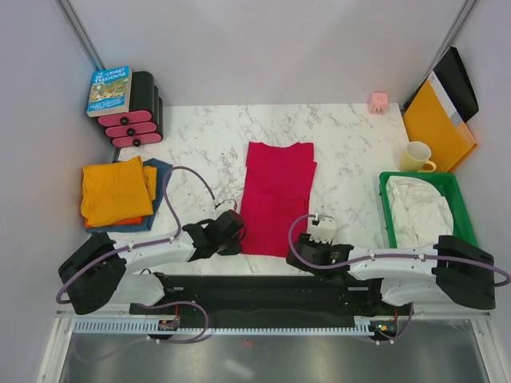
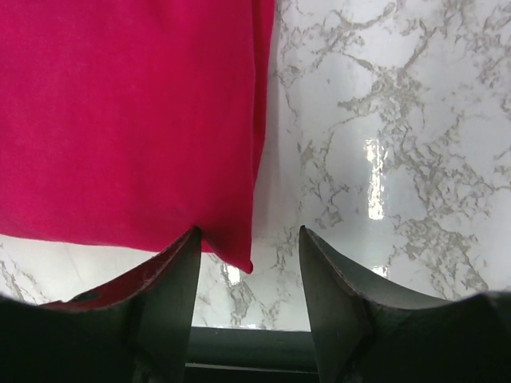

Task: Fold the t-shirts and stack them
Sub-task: Grab one side of the 2/3 rectangular tshirt with both arms, then fold the long partially folded tshirt into a neat square, then put the neatly folded tshirt into the corner of the board with the left arm

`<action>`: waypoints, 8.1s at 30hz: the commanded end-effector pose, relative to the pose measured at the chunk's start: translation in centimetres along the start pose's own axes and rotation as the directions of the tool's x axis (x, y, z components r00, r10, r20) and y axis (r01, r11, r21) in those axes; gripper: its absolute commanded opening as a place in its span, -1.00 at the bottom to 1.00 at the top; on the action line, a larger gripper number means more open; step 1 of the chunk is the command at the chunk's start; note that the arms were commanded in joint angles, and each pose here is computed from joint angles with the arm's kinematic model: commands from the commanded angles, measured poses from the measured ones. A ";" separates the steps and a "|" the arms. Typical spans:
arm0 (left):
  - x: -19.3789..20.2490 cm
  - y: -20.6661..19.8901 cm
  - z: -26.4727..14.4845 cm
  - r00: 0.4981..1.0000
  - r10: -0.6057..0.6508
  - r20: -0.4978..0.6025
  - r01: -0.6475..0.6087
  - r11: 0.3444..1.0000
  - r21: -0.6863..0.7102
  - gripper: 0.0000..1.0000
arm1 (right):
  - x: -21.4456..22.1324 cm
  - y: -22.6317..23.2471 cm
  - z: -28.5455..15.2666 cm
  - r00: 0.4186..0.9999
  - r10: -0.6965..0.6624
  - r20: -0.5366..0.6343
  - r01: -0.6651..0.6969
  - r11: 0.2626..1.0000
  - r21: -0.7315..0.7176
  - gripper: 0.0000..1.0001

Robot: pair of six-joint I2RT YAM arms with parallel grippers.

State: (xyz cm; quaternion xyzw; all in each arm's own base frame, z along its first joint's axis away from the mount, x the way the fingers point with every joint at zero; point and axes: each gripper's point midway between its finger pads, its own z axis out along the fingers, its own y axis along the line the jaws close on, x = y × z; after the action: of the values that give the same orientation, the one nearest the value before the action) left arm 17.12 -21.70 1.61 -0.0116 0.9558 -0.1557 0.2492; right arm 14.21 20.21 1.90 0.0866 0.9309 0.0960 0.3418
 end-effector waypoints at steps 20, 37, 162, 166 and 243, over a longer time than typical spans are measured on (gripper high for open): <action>-0.2 0.3 -2.7 1.000 0.006 0.011 -0.006 1.000 0.011 -0.96 | 1.6 -0.3 -1.1 1.000 0.002 0.006 -0.002 0.999 0.033 -1.00; -6.9 -4.2 -8.6 0.980 -0.014 0.199 -0.012 0.992 0.128 -0.96 | -9.5 4.8 -8.0 0.952 0.029 0.305 -0.014 0.999 -0.051 -1.00; -24.2 18.5 -4.6 0.545 0.308 0.780 0.020 0.925 -0.380 0.99 | -24.1 -1.4 -12.9 0.844 -0.209 0.493 0.211 0.976 0.053 0.96; -24.0 18.9 -5.1 0.484 0.290 0.826 0.030 0.937 -0.347 0.99 | -23.5 -0.9 -12.2 0.850 -0.220 0.479 0.230 0.972 0.037 0.96; -25.1 -1.6 1.4 0.962 0.270 0.039 -0.265 0.894 0.362 0.99 | -31.8 10.8 10.8 0.960 -0.041 0.276 0.017 0.996 0.090 0.19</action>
State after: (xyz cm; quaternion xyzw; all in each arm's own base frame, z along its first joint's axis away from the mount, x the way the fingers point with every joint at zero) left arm 39.15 -18.60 11.84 0.1335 0.9156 -0.2888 0.2459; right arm 43.77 23.39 13.45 0.0821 0.8920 -0.0063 0.4445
